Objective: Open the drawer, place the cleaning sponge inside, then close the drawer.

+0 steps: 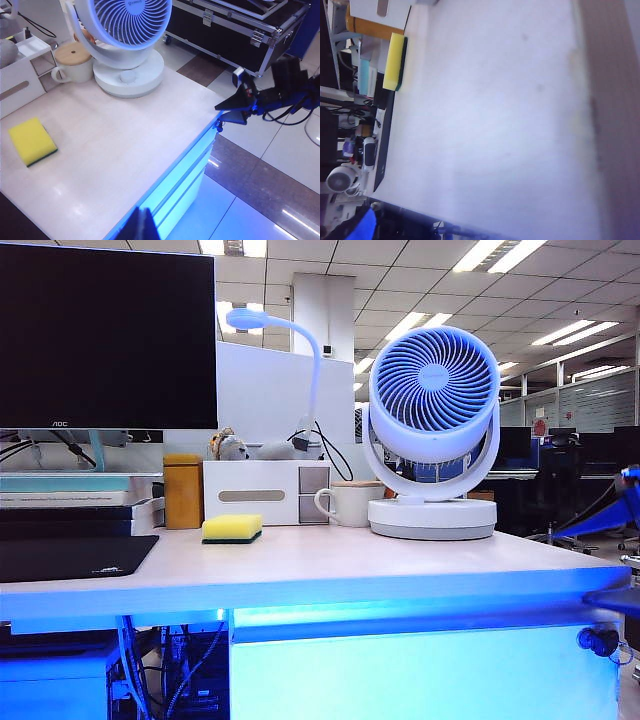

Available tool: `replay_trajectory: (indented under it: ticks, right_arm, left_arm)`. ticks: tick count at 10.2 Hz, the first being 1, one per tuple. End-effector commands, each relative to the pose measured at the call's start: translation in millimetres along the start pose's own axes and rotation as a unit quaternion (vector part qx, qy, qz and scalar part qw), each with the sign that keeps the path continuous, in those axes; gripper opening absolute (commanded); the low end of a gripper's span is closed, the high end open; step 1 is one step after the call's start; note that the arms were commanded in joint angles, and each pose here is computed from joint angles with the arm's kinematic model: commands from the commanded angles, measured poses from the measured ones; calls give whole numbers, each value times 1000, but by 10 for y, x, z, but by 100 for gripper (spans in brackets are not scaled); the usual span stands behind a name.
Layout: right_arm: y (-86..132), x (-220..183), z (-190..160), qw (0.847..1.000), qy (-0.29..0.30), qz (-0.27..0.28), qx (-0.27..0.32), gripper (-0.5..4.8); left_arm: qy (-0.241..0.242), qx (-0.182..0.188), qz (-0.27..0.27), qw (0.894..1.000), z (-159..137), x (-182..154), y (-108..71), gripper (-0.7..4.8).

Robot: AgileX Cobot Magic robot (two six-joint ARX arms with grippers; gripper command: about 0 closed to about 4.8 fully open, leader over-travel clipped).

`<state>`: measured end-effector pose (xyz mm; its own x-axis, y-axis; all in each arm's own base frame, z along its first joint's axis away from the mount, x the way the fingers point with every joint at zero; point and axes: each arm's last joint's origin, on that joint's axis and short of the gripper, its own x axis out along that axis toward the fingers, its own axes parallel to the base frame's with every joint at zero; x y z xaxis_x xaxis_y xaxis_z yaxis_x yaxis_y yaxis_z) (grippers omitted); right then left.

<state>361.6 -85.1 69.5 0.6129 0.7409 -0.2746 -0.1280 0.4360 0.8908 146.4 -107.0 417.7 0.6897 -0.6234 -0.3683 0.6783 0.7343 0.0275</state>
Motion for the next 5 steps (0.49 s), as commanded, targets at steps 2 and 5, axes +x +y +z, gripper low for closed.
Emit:
replay_trajectory:
  ticks: [2, 5]
  right_arm:
    - [-78, 92, 26, 999, -13, 10, -47, 479]
    - [3, 81, 64, 991, 11, 84, -101, 479]
  left_arm:
    - [-2, 0, -1, 1000, 9, -15, -2, -5]
    - [-1, 0, -1, 1000, 6, -15, -2, -5]
